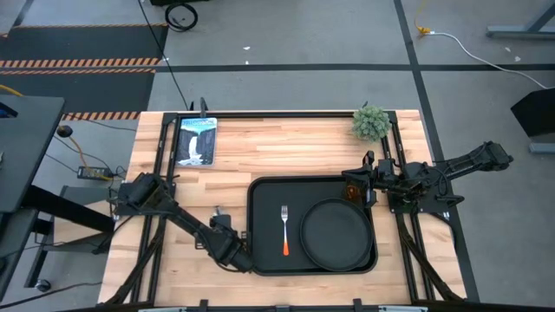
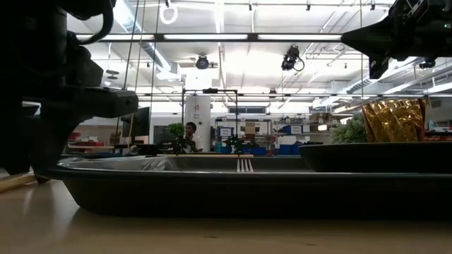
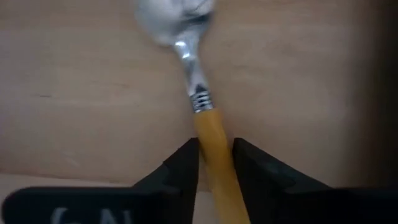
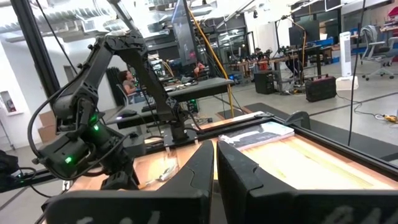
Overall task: Pick and place plate/cup/fork/spoon on tray
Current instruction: Put the yellow spoon to the left of the orange fork on the black serving tray
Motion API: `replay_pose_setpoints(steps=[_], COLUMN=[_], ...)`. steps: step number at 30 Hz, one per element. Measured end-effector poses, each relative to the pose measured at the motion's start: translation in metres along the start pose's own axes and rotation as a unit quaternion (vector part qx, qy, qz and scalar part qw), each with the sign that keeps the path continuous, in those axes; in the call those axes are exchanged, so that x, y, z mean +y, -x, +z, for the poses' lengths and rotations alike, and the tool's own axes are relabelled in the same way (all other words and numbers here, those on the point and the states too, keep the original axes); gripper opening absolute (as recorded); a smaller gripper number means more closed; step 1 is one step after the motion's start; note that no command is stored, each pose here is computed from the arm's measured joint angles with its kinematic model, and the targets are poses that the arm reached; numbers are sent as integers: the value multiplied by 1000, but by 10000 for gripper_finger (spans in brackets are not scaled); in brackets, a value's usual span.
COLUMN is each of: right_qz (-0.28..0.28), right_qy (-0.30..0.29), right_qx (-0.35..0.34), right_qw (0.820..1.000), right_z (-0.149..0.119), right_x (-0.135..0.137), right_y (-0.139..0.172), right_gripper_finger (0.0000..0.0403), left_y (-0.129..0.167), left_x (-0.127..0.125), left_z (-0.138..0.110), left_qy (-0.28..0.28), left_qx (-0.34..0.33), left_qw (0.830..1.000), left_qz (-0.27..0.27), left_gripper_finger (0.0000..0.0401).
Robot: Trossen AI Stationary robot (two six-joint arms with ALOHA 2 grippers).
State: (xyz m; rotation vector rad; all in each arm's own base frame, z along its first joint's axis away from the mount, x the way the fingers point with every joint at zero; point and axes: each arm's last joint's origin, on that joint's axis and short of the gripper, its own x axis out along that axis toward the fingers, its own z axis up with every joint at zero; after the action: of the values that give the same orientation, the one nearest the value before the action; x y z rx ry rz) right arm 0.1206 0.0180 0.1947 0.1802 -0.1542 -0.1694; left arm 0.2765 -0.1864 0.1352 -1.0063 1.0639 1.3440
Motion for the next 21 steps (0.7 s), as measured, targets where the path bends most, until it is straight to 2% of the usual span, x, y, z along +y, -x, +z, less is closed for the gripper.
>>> replay_pose_setpoints(steps=[7,15,21], right_qz=[0,0,0], right_qy=[0,0,0], right_qx=[0,0,0], right_qw=[1000,1000,1000], right_z=[0,0,0], right_x=[0,0,0], right_y=[0,0,0], right_gripper_finger=[27,27,27], left_y=[3,8,20], left_x=[6,12,7], left_z=[-9,-5,4], left_qy=[-15,-20,-6], left_qx=[8,-2,-36], left_qw=[1000,1000,999], left_qz=[1,13,-26], left_gripper_finger=[55,61,58])
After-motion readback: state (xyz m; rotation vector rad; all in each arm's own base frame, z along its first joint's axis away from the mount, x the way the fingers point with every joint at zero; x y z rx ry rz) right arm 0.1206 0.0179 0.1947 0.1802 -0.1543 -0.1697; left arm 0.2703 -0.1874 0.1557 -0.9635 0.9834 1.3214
